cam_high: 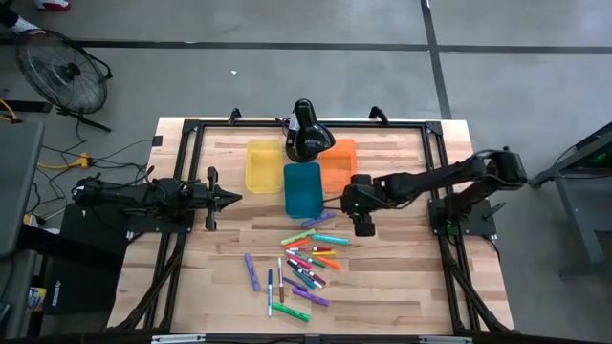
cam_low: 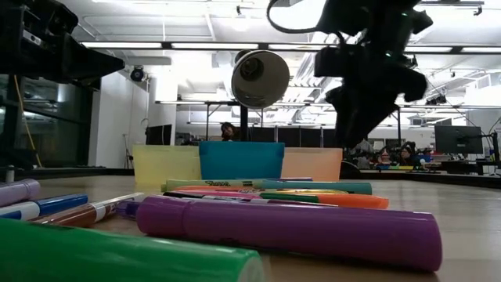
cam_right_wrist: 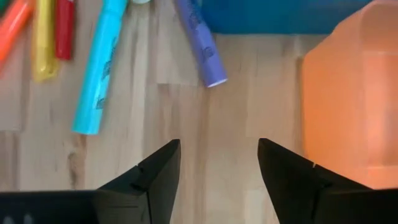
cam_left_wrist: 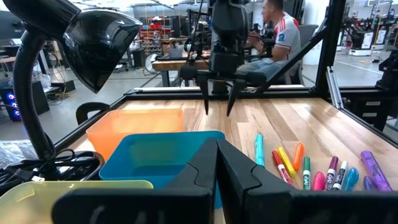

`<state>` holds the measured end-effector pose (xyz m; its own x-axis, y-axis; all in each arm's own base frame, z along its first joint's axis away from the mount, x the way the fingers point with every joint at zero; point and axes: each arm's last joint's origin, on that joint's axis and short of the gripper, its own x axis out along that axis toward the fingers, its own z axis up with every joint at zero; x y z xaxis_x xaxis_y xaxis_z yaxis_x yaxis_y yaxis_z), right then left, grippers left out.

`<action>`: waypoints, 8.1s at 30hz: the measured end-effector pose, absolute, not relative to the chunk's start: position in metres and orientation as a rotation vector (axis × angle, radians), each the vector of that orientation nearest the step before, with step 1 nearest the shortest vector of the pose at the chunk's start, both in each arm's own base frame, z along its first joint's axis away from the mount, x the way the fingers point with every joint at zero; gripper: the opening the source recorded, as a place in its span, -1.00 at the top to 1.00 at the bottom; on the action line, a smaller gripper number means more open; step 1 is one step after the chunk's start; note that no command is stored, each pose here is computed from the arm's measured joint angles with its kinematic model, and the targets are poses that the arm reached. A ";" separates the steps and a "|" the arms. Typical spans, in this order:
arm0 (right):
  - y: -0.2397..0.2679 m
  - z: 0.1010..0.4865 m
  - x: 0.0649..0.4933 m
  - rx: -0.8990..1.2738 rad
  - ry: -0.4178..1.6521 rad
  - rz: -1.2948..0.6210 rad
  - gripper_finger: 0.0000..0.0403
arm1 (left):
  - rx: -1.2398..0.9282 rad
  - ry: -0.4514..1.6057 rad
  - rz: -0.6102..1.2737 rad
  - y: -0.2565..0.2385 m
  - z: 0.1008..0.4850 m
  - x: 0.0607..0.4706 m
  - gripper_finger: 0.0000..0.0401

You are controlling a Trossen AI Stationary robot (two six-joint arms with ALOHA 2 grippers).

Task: Pick & Place Markers
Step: Put the top violet highlighter into the orange bin, then put the light blue highlighter into the orange bin

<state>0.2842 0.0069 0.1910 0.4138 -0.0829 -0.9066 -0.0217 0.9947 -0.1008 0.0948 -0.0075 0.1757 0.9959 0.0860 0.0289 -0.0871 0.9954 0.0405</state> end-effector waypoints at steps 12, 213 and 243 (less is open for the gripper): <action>-0.003 0.184 0.309 -0.237 1.239 0.079 -0.02 | 0.042 -0.027 0.087 -0.008 0.176 0.095 1.00; 0.003 0.213 0.305 0.345 1.120 -0.373 0.42 | 0.042 -0.027 0.087 -0.008 0.176 0.095 1.00; 0.068 0.161 0.325 0.226 1.256 0.009 0.11 | 0.042 -0.027 0.087 -0.008 0.176 0.095 1.00</action>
